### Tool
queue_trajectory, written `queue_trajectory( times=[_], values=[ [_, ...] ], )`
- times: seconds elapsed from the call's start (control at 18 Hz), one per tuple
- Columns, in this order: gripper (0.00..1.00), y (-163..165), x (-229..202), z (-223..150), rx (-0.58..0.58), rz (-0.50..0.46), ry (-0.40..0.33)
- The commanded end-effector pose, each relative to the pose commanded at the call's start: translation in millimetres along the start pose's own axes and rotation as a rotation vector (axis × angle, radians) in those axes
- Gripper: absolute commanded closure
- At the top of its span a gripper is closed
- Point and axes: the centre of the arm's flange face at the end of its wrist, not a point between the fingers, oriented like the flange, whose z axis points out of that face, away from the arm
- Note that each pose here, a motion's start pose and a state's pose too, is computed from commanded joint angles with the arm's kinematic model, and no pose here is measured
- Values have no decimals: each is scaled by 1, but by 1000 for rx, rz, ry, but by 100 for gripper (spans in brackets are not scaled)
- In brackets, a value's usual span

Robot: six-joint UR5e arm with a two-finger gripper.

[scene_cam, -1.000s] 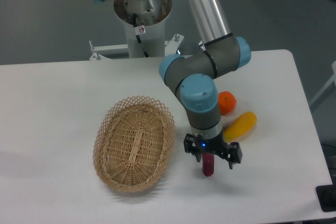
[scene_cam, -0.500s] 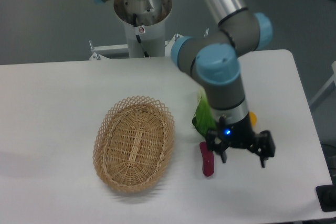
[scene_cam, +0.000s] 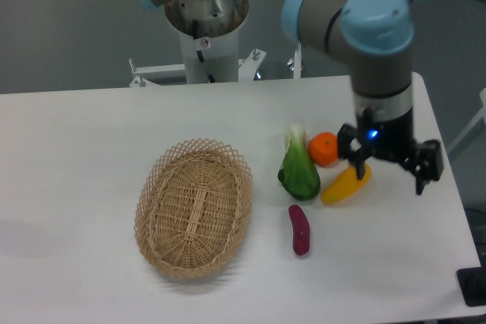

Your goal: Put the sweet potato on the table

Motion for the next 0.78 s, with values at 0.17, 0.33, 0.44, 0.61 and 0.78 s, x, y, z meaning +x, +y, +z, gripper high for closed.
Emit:
queue_trajectory(
  times=[0.17, 0.33, 0.44, 0.61, 0.78],
  values=[
    [0, 25, -4, -5, -5, 137, 24],
    [0, 47, -9, -1, -1, 203, 36],
    [0, 55, -9, 3, -5, 213, 48],
    [0, 66, -9, 4, -9, 218, 50],
    [0, 73, -11, 3, 1, 207, 45]
  ],
)
